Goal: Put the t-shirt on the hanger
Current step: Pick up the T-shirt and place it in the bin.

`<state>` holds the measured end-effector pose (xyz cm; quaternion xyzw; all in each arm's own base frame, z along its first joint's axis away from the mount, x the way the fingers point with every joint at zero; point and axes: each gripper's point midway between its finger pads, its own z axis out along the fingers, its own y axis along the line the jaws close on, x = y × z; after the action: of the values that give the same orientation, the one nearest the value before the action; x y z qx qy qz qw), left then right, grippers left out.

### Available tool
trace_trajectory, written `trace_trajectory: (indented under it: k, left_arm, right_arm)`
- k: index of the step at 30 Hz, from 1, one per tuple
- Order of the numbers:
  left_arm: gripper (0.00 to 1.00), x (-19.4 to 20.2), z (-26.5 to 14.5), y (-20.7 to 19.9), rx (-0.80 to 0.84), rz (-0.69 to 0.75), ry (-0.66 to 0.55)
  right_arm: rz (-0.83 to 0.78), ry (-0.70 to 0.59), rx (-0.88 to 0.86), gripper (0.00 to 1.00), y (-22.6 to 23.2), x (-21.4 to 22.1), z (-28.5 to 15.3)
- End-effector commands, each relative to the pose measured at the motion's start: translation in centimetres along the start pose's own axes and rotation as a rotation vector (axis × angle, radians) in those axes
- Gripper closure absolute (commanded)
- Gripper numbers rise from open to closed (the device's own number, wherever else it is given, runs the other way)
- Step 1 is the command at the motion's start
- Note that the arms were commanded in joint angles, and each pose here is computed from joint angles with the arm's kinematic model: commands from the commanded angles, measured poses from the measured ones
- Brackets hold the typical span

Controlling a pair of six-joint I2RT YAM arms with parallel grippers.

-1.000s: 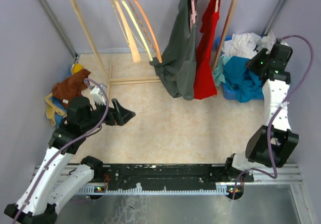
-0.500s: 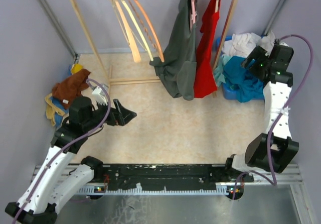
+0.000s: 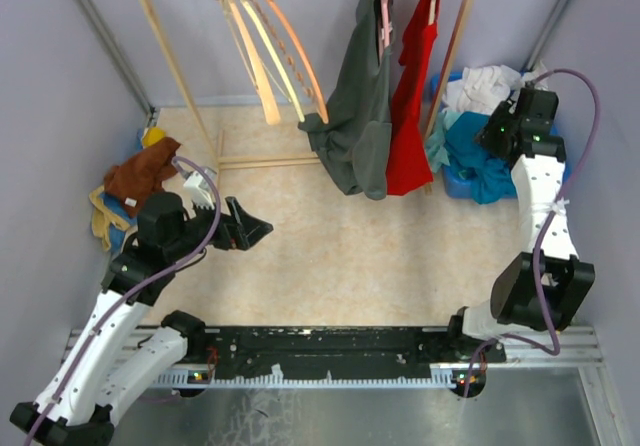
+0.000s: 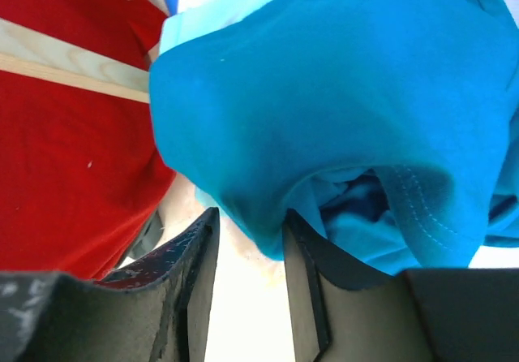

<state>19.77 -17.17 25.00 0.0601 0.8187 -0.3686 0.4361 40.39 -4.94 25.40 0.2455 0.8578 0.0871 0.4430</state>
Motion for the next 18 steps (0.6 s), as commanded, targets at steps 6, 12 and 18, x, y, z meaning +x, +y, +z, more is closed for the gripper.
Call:
trace_trajectory:
  k: [6, 12, 18]
  left_arm:
    - [0.00, -0.4, -0.3, -0.7, 0.030, 0.013, -0.022]
    - [0.00, -1.0, -0.8, -1.1, 0.031, 0.017, -0.034]
    - [0.00, -1.8, -1.4, -1.6, 0.033, 0.030, -0.048]
  right_arm:
    - [-0.023, -0.080, 0.005, 0.95, 0.8, -2.7, -1.4]
    - [-0.028, -0.186, -0.149, 1.00, 4.9, -6.4, -7.4]
    - [-0.033, -0.380, -0.283, 1.00, 8.9, -11.2, -18.0]
